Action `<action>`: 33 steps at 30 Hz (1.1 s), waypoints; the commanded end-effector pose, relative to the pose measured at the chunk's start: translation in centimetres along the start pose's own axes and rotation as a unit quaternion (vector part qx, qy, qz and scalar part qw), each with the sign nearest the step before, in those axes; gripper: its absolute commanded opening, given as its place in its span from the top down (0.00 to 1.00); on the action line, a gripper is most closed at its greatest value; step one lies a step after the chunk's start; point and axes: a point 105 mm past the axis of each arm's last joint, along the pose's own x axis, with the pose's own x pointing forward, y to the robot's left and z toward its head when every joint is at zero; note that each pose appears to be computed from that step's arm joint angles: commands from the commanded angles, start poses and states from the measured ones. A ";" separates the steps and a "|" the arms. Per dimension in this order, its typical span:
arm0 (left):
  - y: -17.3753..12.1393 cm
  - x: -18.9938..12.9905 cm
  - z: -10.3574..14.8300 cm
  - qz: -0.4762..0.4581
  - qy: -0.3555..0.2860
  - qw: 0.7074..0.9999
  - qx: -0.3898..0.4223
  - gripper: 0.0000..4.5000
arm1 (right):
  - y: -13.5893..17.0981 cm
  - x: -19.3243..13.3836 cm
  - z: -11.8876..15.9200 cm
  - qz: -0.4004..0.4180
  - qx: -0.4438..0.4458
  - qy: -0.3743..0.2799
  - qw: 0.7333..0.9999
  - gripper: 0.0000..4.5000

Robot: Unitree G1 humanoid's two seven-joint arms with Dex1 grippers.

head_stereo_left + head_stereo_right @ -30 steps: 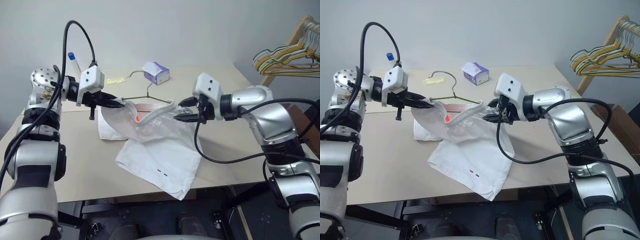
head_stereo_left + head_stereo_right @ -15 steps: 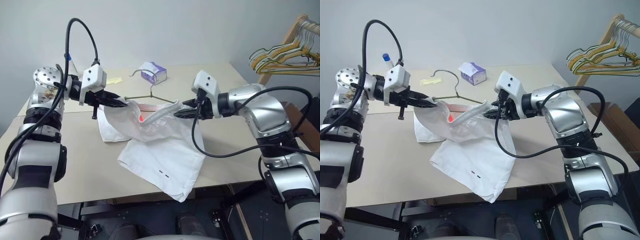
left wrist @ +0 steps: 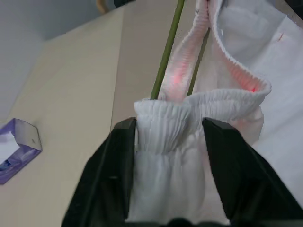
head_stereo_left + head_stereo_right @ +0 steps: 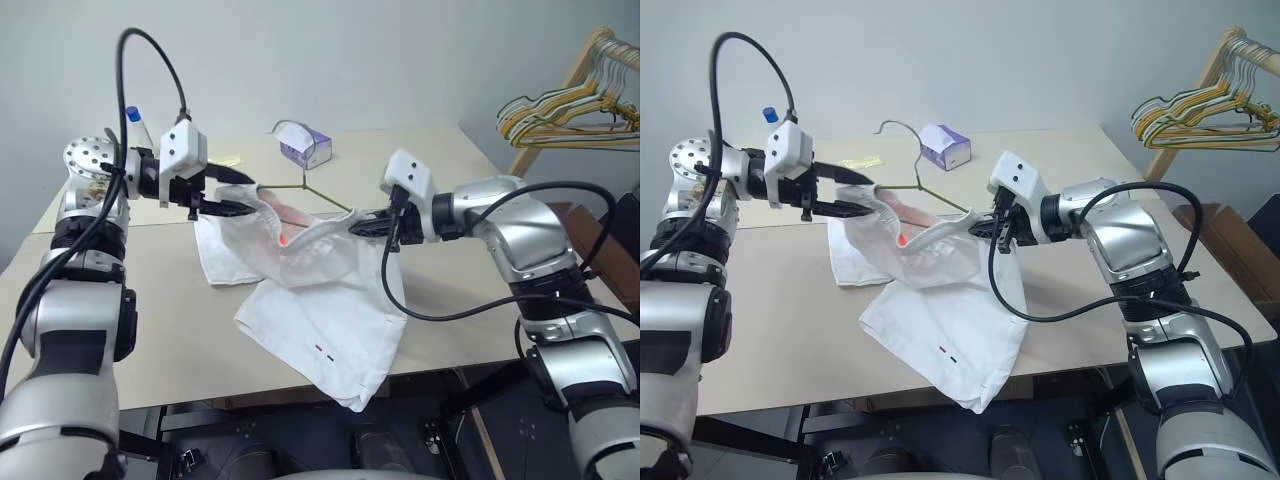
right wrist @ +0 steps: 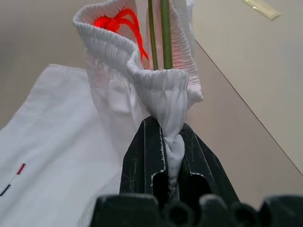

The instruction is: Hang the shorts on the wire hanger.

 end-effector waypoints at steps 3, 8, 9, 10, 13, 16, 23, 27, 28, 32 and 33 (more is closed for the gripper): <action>3.2 -2.2 2.3 0.127 -0.053 0.990 0.010 0.02 | -1.5 -1.4 0.2 -0.065 0.040 -0.021 0.997 1.00; 4.0 -3.2 2.6 0.190 -0.094 0.977 0.002 0.00 | -2.4 -2.9 -0.9 -0.134 0.104 -0.031 0.985 1.00; 3.7 -3.1 2.4 0.181 -0.104 0.978 -0.005 0.00 | -2.6 -3.3 -1.0 -0.150 0.120 -0.034 0.981 1.00; 3.1 -2.8 2.3 0.165 -0.114 0.980 -0.011 0.00 | -2.7 -3.8 -1.2 -0.165 0.140 -0.033 0.976 1.00; 1.5 -2.0 2.4 0.130 -0.152 0.980 -0.020 0.00 | -2.9 -5.6 -2.2 -0.217 0.196 -0.016 0.956 1.00; 0.2 -1.3 3.3 0.117 -0.189 0.975 -0.022 0.00 | -3.0 -7.8 -3.0 -0.271 0.267 -0.018 0.925 1.00; -1.9 -0.3 5.2 0.109 -0.238 0.965 -0.034 0.00 | -4.4 -12.4 -7.8 -0.445 0.392 0.022 0.805 1.00; -2.8 0.2 5.7 0.101 -0.276 0.954 -0.063 0.00 | -4.5 -14.9 -9.6 -0.545 0.426 0.020 0.722 1.00; -3.1 0.4 5.8 0.096 -0.280 0.953 -0.065 0.00 | -4.5 -15.5 -9.7 -0.569 0.422 0.026 0.706 1.00; -4.1 0.6 6.3 0.088 -0.295 0.949 -0.069 0.00 | -4.3 -16.9 -10.3 -0.637 0.440 0.040 0.631 1.00; -4.2 0.7 6.4 0.087 -0.300 0.947 -0.072 0.00 | -4.1 -17.3 -10.3 -0.656 0.440 0.044 0.612 1.00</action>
